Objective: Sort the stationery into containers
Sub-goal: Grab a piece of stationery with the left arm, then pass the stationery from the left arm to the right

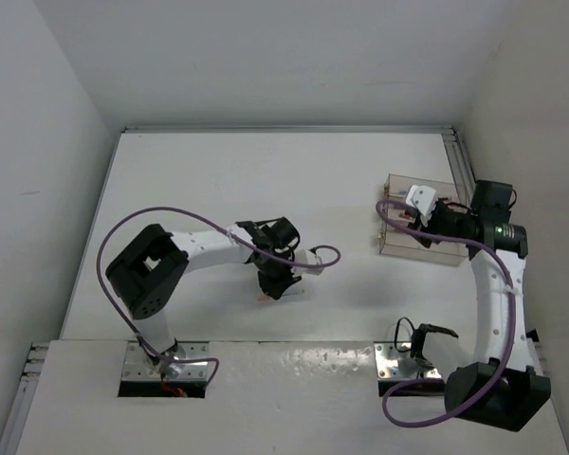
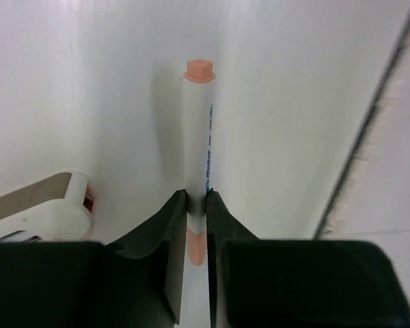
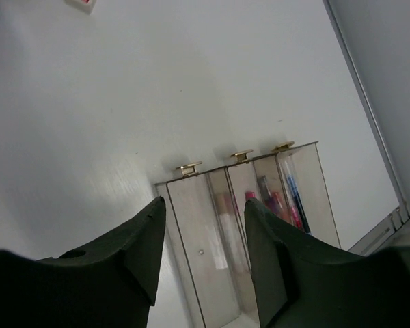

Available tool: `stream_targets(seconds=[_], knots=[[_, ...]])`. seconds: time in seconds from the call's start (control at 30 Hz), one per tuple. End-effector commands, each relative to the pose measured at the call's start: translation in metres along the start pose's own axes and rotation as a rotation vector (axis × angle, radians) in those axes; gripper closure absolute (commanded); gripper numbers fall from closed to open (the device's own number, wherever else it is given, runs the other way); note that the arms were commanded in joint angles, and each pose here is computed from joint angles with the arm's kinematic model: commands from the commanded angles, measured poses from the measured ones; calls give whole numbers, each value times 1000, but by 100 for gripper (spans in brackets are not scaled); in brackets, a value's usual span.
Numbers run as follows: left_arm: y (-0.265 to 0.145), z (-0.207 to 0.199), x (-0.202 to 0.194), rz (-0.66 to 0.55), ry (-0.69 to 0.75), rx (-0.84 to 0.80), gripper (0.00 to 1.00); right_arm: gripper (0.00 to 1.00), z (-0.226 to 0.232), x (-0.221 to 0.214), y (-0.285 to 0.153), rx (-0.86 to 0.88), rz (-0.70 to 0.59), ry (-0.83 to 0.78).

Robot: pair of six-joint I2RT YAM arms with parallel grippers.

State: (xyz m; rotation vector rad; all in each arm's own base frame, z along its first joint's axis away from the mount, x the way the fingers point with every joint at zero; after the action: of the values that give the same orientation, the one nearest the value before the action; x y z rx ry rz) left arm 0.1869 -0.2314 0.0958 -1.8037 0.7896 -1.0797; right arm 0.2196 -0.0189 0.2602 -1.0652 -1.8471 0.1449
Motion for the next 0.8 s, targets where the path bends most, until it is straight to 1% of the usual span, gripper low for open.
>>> stream_targets(seconds=[0.0, 0.03, 0.07, 0.1, 0.17, 0.2, 0.33, 0.4, 0.43, 0.47, 0.53, 0.57, 0.63, 0.67, 0.77], knots=[[-28, -5, 29, -111, -51, -198, 100, 51, 27, -2, 5, 87, -70, -201], [-33, -3, 35, -133, -64, -235, 100, 52, 31, -3, 6, 95, -77, -231], [-43, -2, 49, -172, -64, -268, 100, 52, 37, -1, 6, 115, -94, -303], [-47, 0, 50, -179, -105, -350, 100, 52, 41, 3, 8, 141, -116, -338], [-58, 1, 64, -216, -132, -424, 100, 52, 51, 10, 10, 184, -156, -407], [-58, 2, 64, -217, -168, -484, 100, 52, 57, 13, 15, 215, -184, -435], [-63, 10, 66, -248, -247, -559, 100, 52, 71, 22, 28, 260, -206, -584], [-64, 19, 65, -268, -296, -587, 100, 52, 86, 31, 41, 330, -245, -640], [-64, 20, 65, -261, -337, -598, 100, 52, 85, 34, 46, 330, -217, -648], [-65, 26, 64, -274, -362, -617, 100, 52, 92, 44, 54, 367, -245, -679], [-68, 31, 63, -293, -385, -640, 100, 52, 93, 54, 65, 379, -235, -667], [-72, 35, 63, -316, -394, -662, 100, 52, 97, 62, 71, 407, -223, -703], [-75, 38, 59, -332, -421, -691, 100, 52, 97, 73, 83, 424, -207, -703], [-79, 41, 57, -357, -429, -725, 100, 52, 100, 78, 88, 433, -196, -733], [-84, 42, 49, -397, -452, -784, 100, 52, 107, 82, 106, 411, -192, -779]])
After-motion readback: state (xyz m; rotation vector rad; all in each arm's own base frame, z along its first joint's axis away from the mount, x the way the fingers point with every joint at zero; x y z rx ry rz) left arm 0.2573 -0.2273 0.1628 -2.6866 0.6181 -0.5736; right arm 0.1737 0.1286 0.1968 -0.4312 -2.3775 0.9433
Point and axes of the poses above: each gripper's point midway between its finger pads, its own y axis out along the fingers, its own z axis along the line the jaws close on, x = y × z, the point moved 9 cm from there along -y, back along the fingers, and after that the axes turned 11 degrees about -y, right-handed, at the moved point
